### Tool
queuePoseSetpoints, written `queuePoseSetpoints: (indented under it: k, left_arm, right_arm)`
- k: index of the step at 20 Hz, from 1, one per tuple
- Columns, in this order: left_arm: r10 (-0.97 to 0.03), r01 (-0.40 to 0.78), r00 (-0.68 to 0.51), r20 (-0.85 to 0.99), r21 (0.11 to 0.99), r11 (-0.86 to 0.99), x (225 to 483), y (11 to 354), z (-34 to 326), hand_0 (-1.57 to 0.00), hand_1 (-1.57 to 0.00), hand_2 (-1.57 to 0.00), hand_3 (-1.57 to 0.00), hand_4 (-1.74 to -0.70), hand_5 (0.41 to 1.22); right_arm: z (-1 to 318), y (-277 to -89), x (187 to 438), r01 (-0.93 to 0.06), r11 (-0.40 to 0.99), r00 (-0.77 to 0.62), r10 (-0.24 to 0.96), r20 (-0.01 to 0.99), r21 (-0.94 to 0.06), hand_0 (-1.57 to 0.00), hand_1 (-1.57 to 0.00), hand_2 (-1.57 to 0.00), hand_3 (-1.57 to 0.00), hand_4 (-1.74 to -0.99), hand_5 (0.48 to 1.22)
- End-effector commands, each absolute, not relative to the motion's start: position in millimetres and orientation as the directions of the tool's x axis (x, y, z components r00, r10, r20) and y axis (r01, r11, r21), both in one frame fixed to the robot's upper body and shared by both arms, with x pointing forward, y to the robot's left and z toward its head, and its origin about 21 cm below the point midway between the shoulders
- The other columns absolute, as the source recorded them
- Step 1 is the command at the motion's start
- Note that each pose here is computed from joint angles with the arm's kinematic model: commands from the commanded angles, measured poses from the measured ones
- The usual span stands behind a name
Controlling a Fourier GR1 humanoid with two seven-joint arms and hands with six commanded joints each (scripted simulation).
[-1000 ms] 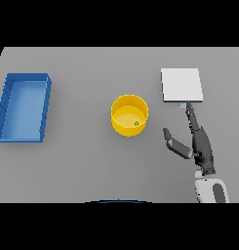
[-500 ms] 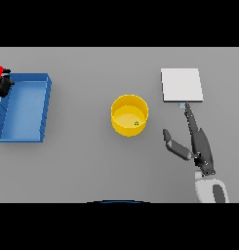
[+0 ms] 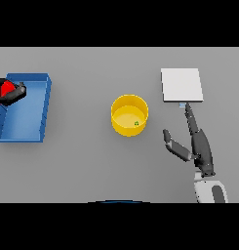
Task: Pick up the red beaker and tilt it to pour out 1 green nut into yellow bowl. Pick up the yellow bowl and place it on the metallic measuring scale.
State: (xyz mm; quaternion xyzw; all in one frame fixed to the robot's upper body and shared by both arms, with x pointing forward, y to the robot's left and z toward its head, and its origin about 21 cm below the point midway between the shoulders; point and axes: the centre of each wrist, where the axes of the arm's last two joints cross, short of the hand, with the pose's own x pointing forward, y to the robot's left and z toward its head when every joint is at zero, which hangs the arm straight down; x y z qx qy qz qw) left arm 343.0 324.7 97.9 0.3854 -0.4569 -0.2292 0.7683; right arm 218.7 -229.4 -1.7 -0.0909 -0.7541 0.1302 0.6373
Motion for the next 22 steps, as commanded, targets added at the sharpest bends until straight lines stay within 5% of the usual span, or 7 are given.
queuePoseSetpoints:
  k: [1,4,8,15,22]
  left_arm:
    - [-0.717,0.037,0.47,0.514,0.8,0.599,340.8,325.0,101.7,-0.75,-0.6,-0.61,-0.58,-0.97,0.74]
    - [-0.723,0.094,0.47,0.506,0.786,0.61,339.9,326.0,105.5,-0.38,-0.31,-0.31,-0.3,-0.85,0.698]
    - [-0.712,0.074,0.459,0.531,0.776,0.626,343.2,326.9,107.5,-0.16,-0.13,-0.13,-0.12,-0.8,0.678]
    - [-0.698,0.02,0.394,0.597,0.754,0.656,347.3,325.7,113.9,-0.03,-0.03,-0.03,-0.02,-0.78,0.679]
    - [-0.694,0.037,0.396,0.602,0.744,0.667,344.8,319.1,107.4,-0.01,0.0,0.0,0.0,-0.79,0.71]
  right_arm:
    - [-0.2,-230.5,218.7,-0.026,0.946,-0.164,0.315,0.935,-0.324,0.0,0.0,0.0,0.0,-1.181,0.665]
    - [-0.1,-227.8,215.1,-0.032,0.95,-0.164,0.303,0.939,-0.312,0.0,0.0,0.0,0.0,-1.187,0.667]
    - [2.9,-225.2,214.6,-0.034,0.949,-0.146,0.305,0.941,-0.313,0.0,0.0,0.0,0.0,-1.187,0.663]
    - [11.4,-221.1,221.9,-0.107,0.904,-0.194,0.39,0.9,-0.414,0.0,0.0,0.0,0.0,-1.162,0.694]
    - [42.9,-219.2,263.0,-0.279,0.633,-0.333,0.641,0.692,-0.722,0.0,0.0,0.0,0.0,-1.278,0.683]
